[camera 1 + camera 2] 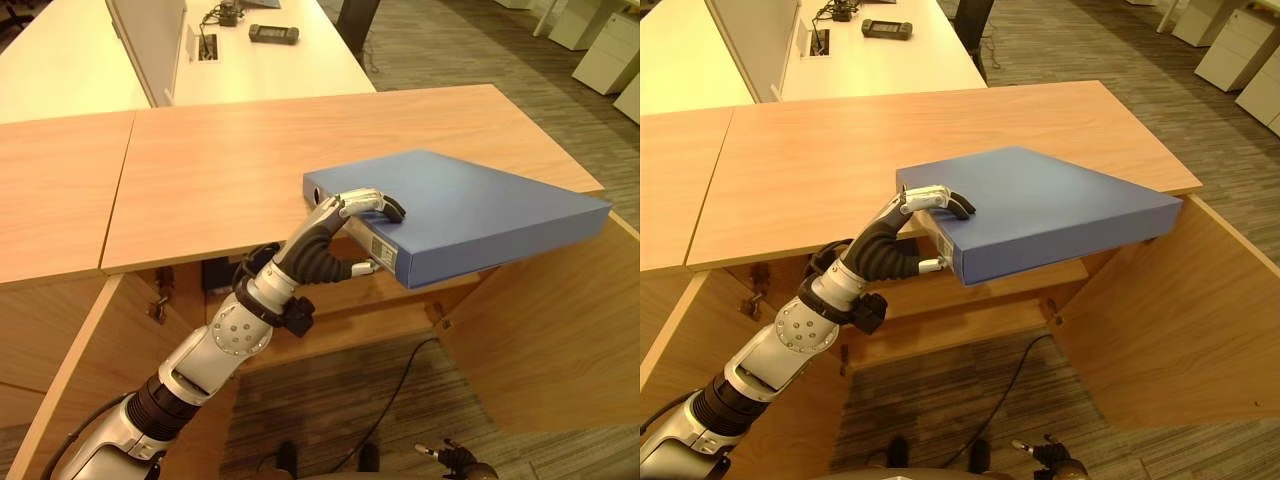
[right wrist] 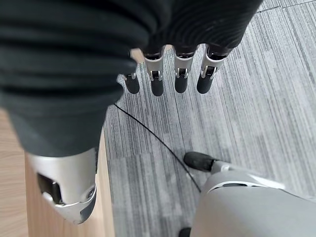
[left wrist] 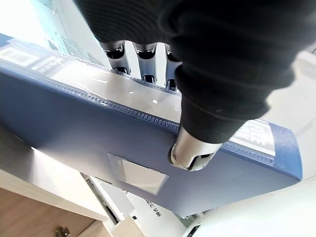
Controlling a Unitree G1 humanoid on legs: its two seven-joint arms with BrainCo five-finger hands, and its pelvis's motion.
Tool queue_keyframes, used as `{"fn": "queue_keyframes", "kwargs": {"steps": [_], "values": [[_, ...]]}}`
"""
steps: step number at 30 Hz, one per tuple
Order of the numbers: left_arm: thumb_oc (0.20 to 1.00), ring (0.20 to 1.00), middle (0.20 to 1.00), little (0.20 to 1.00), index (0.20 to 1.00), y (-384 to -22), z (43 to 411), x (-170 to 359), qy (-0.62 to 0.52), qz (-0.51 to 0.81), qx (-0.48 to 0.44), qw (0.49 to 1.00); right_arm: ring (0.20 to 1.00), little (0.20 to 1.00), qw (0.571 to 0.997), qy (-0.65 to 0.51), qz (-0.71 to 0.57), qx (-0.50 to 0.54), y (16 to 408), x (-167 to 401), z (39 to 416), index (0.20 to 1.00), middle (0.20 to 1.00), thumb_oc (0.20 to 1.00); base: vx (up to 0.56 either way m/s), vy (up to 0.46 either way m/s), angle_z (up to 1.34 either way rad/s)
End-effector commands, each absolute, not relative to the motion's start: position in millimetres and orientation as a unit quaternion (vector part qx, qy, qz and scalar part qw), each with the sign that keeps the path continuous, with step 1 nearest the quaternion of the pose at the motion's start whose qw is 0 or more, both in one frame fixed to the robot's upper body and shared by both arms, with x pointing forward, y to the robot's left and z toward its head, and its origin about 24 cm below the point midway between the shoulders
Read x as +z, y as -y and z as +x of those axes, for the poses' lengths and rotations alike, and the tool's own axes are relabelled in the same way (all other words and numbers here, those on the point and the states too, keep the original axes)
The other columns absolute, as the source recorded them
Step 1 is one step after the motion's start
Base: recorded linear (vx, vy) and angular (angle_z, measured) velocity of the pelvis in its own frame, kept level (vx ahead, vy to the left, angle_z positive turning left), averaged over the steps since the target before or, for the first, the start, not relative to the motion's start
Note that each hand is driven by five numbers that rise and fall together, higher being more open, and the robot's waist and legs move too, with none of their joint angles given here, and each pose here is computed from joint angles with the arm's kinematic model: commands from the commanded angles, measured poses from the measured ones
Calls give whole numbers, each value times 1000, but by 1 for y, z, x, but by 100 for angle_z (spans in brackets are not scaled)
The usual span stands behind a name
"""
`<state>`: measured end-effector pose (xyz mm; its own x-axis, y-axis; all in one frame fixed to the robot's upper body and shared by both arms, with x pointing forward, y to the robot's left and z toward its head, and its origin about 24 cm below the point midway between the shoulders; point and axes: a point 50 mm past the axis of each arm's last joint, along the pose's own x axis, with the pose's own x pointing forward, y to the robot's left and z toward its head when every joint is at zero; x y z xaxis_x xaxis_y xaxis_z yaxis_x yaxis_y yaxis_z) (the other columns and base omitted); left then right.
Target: Put the empty folder in the office cabinet
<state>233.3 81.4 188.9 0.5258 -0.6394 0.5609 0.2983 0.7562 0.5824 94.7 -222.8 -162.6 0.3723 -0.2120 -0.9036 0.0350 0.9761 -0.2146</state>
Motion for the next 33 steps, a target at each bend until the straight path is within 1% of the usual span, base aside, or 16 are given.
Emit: {"fn": "queue_keyframes", "kwargs": {"steps": [1, 3, 4, 8, 11, 15, 20, 26, 27, 30, 31, 33], "values": [[200, 200, 200, 200, 200, -80, 236, 194, 387, 153, -289, 862, 1000, 1000, 836, -537, -75, -82, 227, -159, 107, 1000, 1000, 1000, 0, 0, 0], [200, 200, 200, 200, 200, -80, 235, 195, 379, 128, -299, 866, 1000, 1000, 835, -539, -75, -83, 227, -159, 107, 1000, 1000, 1000, 0, 0, 0], [200, 200, 200, 200, 200, -77, 230, 209, 398, 89, -314, 858, 1000, 1000, 833, -541, -73, -84, 228, -159, 105, 1000, 1000, 1000, 0, 0, 0], [200, 200, 200, 200, 200, -75, 228, 216, 399, 60, -329, 853, 1000, 1000, 830, -547, -74, -83, 227, -160, 103, 1000, 1000, 1000, 0, 0, 0], [200, 200, 200, 200, 200, -76, 226, 223, 388, 11, -358, 849, 1000, 1000, 822, -560, -73, -74, 225, -162, 98, 1000, 1000, 1000, 31, 12, -1], [200, 200, 200, 200, 200, -79, 226, 228, 396, 4, -347, 850, 1000, 1000, 819, -566, -70, -69, 221, -164, 95, 1000, 1000, 1000, 10, 3, 0], [200, 200, 200, 200, 200, -80, 225, 228, 386, -17, -358, 850, 1000, 1000, 816, -570, -70, -65, 220, -164, 95, 1000, 1000, 1000, 0, 0, 0], [200, 200, 200, 200, 200, -71, 225, 224, 342, -91, -401, 845, 1000, 1000, 811, -577, -77, -56, 218, -165, 94, 1000, 1000, 1000, 0, 0, 0], [200, 200, 200, 200, 200, -64, 223, 222, 312, -136, -430, 836, 1000, 1000, 809, -580, -80, -49, 216, -166, 93, 1000, 1000, 1000, 0, 0, 0], [200, 200, 200, 200, 200, -61, 222, 221, 303, -147, -441, 832, 1000, 1000, 809, -581, -80, -49, 216, -166, 94, 1000, 1000, 1000, 0, 0, 0], [200, 200, 200, 200, 200, -54, 220, 220, 279, -173, -465, 822, 1000, 1000, 806, -584, -84, -46, 215, -166, 93, 1000, 1000, 1000, 0, 0, 0], [200, 200, 200, 200, 200, -49, 219, 221, 267, -189, -482, 813, 1000, 1000, 804, -587, -85, -43, 213, -167, 93, 1000, 1000, 1000, 0, 0, 0]]}}
